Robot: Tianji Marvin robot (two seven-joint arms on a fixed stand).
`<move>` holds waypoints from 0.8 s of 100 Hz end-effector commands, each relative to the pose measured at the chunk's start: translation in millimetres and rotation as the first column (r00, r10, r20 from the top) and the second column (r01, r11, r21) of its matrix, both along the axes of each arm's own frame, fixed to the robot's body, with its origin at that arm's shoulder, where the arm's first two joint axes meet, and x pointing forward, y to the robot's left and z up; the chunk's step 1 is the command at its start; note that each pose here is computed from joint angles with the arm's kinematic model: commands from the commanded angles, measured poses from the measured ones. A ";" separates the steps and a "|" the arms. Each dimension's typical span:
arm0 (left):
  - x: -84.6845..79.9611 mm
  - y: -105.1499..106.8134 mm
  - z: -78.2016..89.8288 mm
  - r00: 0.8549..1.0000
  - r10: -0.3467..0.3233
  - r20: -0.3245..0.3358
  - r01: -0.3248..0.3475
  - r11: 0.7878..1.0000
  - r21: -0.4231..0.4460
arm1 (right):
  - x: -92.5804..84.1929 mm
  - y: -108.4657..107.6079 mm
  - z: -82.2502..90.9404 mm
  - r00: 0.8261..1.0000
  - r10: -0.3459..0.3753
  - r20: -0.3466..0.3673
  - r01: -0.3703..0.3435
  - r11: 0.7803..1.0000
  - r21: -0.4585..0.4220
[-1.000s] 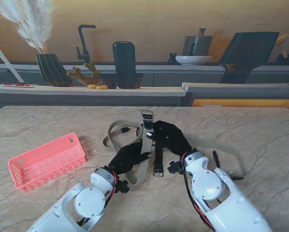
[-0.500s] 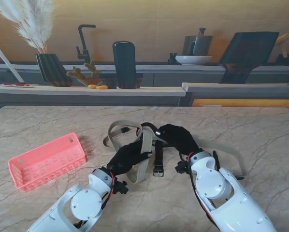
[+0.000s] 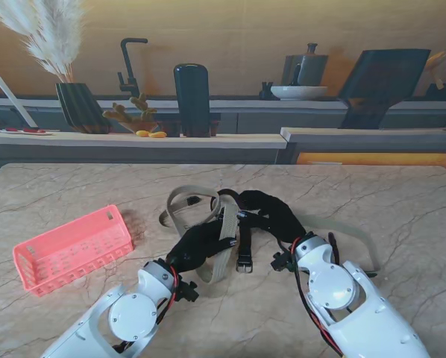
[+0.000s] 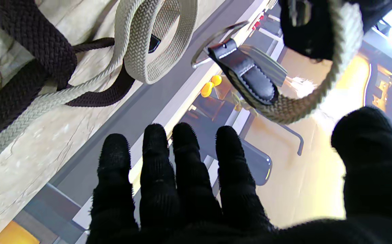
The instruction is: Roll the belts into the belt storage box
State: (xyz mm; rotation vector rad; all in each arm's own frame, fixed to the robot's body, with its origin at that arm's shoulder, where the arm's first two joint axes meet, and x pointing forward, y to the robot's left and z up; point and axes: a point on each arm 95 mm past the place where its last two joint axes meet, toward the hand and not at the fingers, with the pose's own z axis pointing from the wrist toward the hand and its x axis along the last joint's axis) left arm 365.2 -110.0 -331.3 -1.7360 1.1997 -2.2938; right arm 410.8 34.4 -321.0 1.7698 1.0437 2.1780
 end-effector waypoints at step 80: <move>6.1 1.4 -2.3 0.999 0.033 -0.013 -0.033 0.998 0.051 | -1.2 23.0 3.9 0.994 0.111 0.000 -0.111 0.994 -0.018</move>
